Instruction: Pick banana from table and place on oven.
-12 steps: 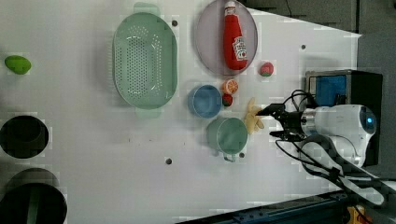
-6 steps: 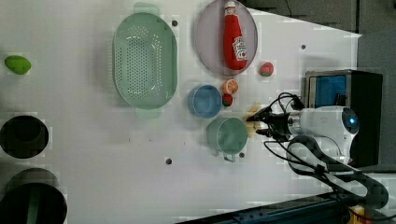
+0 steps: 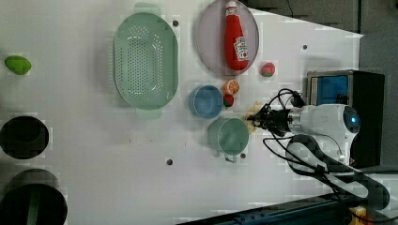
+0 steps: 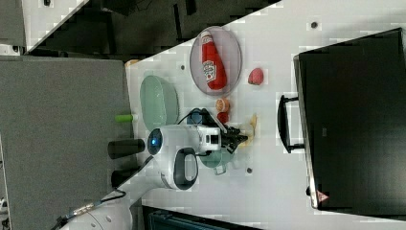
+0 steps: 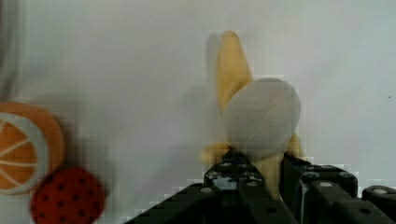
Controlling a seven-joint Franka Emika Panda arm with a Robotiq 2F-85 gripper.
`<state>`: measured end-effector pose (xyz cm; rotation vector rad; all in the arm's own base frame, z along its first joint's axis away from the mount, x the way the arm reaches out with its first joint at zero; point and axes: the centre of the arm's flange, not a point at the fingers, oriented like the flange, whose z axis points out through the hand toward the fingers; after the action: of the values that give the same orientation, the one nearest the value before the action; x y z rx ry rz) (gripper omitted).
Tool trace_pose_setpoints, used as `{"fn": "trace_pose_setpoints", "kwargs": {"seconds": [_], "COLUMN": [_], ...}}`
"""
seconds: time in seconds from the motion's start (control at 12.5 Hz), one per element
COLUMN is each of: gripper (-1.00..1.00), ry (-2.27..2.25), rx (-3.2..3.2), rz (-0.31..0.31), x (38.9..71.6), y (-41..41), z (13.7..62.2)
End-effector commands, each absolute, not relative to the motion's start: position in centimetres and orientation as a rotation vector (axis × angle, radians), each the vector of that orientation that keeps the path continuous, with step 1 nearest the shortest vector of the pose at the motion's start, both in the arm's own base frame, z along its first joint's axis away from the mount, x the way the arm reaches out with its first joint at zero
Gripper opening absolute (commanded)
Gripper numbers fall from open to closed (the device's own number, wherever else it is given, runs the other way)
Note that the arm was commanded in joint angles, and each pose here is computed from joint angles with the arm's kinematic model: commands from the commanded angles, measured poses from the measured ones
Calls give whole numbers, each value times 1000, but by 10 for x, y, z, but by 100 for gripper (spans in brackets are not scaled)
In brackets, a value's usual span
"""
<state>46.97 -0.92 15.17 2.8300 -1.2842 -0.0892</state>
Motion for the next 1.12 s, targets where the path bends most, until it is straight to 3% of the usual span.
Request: {"fn": "trace_pose_setpoints", "kwargs": {"seconds": [0.08, 0.32, 0.8, 0.96, 1.12], "gripper": [-62, -62, -62, -62, -62], "ry": [-1379, -1384, -1381, -1407, -1472], "rx": [2817, 2833, 2814, 2807, 2783], "rz": [9, 63, -4, 1, 9], "x": [485, 495, 489, 489, 495], "y": [-17, -16, -17, -26, -50], "z": [193, 275, 505, 552, 570]}}
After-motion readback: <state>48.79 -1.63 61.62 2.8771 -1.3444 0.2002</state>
